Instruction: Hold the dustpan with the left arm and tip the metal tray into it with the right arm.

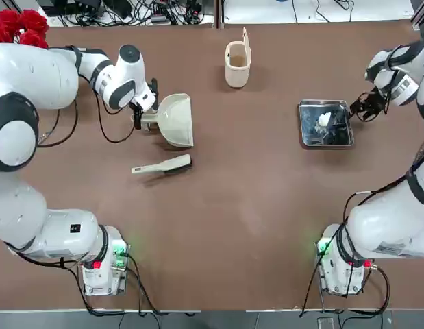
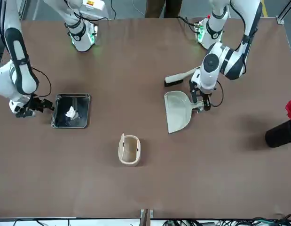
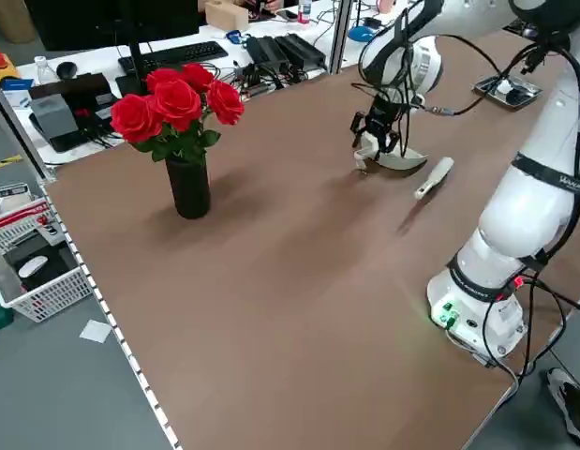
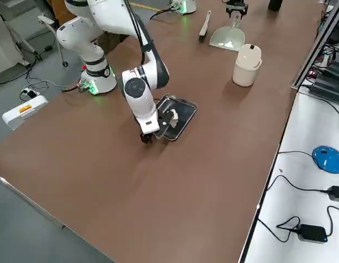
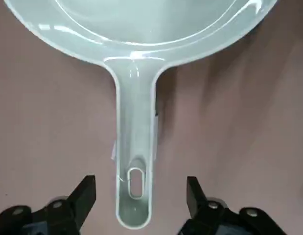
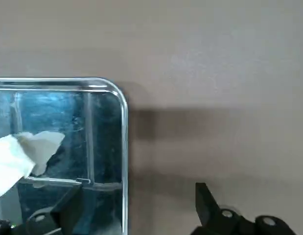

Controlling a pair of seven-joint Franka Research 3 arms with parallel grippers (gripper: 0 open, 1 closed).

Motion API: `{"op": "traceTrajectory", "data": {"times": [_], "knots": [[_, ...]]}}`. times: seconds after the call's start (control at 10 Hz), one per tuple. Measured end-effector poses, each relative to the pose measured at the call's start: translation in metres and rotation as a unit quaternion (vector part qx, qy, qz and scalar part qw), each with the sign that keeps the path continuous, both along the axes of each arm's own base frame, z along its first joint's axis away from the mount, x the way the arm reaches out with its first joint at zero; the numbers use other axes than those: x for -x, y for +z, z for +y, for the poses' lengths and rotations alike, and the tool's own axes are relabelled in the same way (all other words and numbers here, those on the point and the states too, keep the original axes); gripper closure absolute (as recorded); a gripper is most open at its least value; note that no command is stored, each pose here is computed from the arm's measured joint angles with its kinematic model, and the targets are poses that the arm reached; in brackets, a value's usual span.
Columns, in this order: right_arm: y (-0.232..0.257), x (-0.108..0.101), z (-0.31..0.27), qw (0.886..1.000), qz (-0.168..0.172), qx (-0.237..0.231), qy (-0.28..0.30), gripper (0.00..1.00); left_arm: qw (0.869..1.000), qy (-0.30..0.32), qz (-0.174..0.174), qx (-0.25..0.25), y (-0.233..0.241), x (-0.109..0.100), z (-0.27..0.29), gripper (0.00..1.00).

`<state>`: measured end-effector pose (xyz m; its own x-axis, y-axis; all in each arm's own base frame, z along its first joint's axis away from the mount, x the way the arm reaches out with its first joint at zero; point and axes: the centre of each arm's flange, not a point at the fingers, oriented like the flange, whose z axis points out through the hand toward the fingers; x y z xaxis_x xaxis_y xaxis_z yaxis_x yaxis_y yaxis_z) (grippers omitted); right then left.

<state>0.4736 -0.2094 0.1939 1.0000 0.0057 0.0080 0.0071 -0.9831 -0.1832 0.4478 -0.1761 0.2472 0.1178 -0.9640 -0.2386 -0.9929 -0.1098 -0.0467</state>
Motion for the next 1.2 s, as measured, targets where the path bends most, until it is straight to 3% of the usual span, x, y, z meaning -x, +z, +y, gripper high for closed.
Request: {"op": "traceTrajectory", "data": {"times": [0.2, 0.5, 0.6, 0.8, 1.2], "knots": [[-0.014, 0.0, 0.005, 1.0, 0.003, -0.006, -0.011, 0.05, 1.0, 0.0, 0.007, 0.0, -0.008, 0.0, 0.002, 0.19], [-0.02, -0.002, 0.012, 1.0, 0.004, -0.011, -0.015, 0.23, 1.0, -0.001, 0.004, 0.004, -0.007, -0.003, 0.0, 0.22], [-0.021, -0.003, 0.014, 1.0, 0.002, -0.009, -0.015, 0.38, 1.0, -0.001, 0.003, 0.004, -0.007, -0.003, 0.0, 0.27], [-0.02, -0.004, 0.014, 1.0, -0.001, -0.006, -0.015, 0.54, 1.0, -0.007, 0.004, 0.002, -0.009, -0.003, -0.001, 0.37], [-0.021, -0.005, 0.014, 1.0, -0.003, -0.004, -0.015, 0.84, 1.0, -0.01, 0.007, 0.004, -0.013, -0.006, -0.005, 0.42]]}}
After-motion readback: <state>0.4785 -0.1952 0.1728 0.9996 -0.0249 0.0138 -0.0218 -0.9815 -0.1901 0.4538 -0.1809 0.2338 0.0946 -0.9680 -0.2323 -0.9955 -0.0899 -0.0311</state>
